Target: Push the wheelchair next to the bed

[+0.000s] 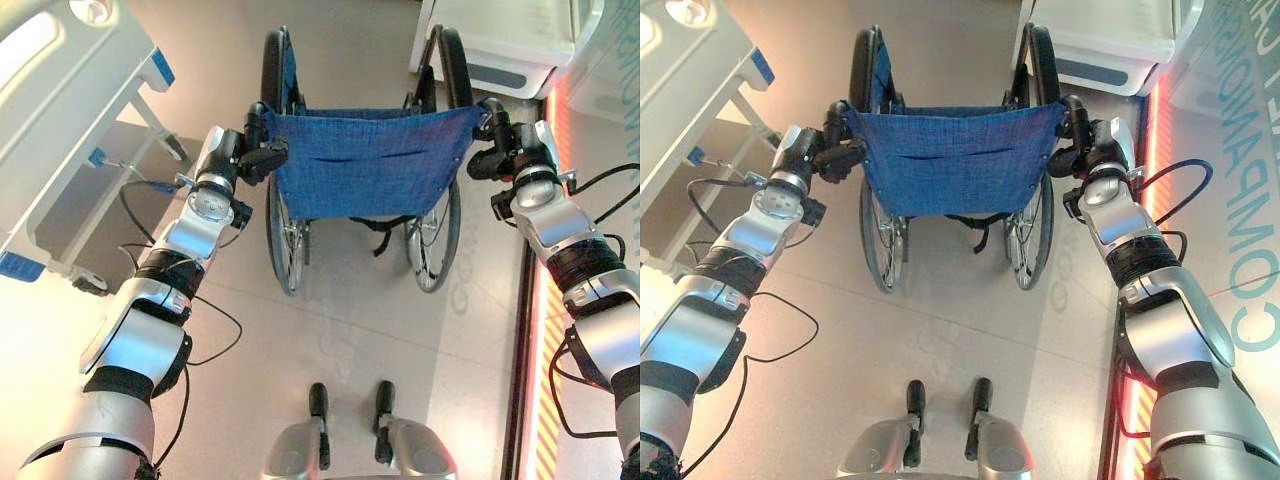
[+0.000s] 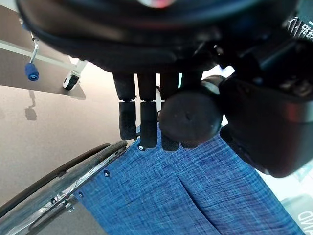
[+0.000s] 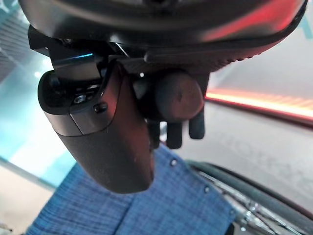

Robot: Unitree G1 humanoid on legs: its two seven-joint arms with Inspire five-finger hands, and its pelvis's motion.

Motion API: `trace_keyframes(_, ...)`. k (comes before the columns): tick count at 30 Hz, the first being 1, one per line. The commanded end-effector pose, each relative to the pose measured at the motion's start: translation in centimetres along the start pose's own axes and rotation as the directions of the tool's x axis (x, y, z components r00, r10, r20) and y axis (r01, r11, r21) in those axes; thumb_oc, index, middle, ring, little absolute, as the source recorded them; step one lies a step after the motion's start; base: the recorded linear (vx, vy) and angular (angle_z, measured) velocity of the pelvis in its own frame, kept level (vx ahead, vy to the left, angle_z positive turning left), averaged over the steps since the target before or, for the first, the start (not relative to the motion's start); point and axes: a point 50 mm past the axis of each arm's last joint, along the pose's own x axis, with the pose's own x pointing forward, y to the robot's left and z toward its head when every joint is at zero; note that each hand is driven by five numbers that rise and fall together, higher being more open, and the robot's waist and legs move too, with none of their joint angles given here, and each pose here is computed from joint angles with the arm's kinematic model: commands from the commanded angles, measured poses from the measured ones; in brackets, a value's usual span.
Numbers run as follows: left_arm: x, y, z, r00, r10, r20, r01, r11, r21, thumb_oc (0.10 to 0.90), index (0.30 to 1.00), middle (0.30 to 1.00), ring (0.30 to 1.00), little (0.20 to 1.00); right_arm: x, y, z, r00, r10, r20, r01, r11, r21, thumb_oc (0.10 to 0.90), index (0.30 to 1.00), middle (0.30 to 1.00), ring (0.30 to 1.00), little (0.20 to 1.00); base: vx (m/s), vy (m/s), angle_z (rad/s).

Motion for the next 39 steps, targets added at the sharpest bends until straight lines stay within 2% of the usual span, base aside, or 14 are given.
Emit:
trace_keyframes(1, -0.5, 0.7, 1.7, 0.973, -0.007, 0.23, -0.044, 0.975, 0.219, 0.4, 0.3, 0.3, 0.3, 0.3, -0.2, -2.5, 6.4, 0.951, 0.012, 0.308, 0.027, 0.992, -0.121, 0.4, 0.3, 0.3, 0.3, 0.3, 0.01, -0.076, 0.01)
trace_keyframes(9, -0.4, 0.2, 0.7, 0.985, -0.009, 0.173, -0.016, 0.989, 0.144, 0.4, 0.3, 0.3, 0.3, 0.3, -0.1, -1.9, 6.3, 0.947, 0.021, 0.321, 0.006, 0.997, -0.082, 0.4, 0.3, 0.3, 0.3, 0.3, 0.03, -0.153, 0.06)
trace_keyframes(15, -1.7, 0.6, -1.6, 0.987, 0.047, 0.156, -0.059, 0.995, 0.075, 0.4, 0.3, 0.3, 0.3, 0.3, -0.9, -0.4, 4.5, 0.946, 0.049, 0.32, -0.041, 0.999, -0.029, 0.4, 0.3, 0.3, 0.3, 0.3, 0.21, -0.127, 0.08)
trace_keyframes(21, -2.2, 2.0, -1.5, 0.977, 0.107, 0.184, -0.114, 0.993, 0.028, 0.4, 0.3, 0.3, 0.3, 0.3, -1.1, -0.3, 4.7, 0.933, 0.054, 0.355, -0.025, 0.996, -0.085, 0.4, 0.3, 0.3, 0.3, 0.3, 0.39, 0.054, -0.27)
trace_keyframes(24, -2.3, 3.0, -1.5, 0.976, 0.12, 0.183, -0.129, 0.991, 0.039, 0.4, 0.3, 0.3, 0.3, 0.3, -0.7, -1.2, 4.8, 0.933, 0.077, 0.35, -0.032, 0.991, -0.131, 0.4, 0.3, 0.3, 0.3, 0.3, 0.38, 0.14, -0.66)
trace_keyframes(27, -2.3, 3.4, -1.6, 0.979, 0.098, 0.18, -0.111, 0.992, 0.062, 0.4, 0.3, 0.3, 0.3, 0.3, -0.4, -0.8, 3.0, 0.948, 0.109, 0.3, -0.073, 0.989, -0.13, 0.4, 0.3, 0.3, 0.3, 0.3, 0.49, 0.175, -0.85)
trace_keyframes(31, -2.7, 3.7, -1.9, 0.978, 0.072, 0.198, -0.105, 0.98, 0.166, 0.4, 0.3, 0.3, 0.3, 0.3, -0.5, 0.0, 1.5, 0.951, 0.139, 0.278, -0.107, 0.986, -0.125, 0.4, 0.3, 0.3, 0.3, 0.3, 0.46, 0.154, -0.09)
trace_keyframes(35, -3.0, 4.4, -1.7, 0.974, 0.075, 0.216, -0.115, 0.977, 0.179, 0.4, 0.3, 0.3, 0.3, 0.3, -0.6, 0.2, 1.1, 0.95, 0.128, 0.284, -0.097, 0.988, -0.122, 0.4, 0.3, 0.3, 0.3, 0.3, 0.32, 0.109, -0.03)
trace_keyframes(39, -3.6, 3.4, -2.6, 0.977, 0.054, 0.209, -0.085, 0.986, 0.145, 0.4, 0.3, 0.3, 0.3, 0.3, -0.6, 0.7, -1.3, 0.97, 0.107, 0.217, -0.075, 0.986, -0.149, 0.4, 0.3, 0.3, 0.3, 0.3, 0.39, 0.102, -0.1)
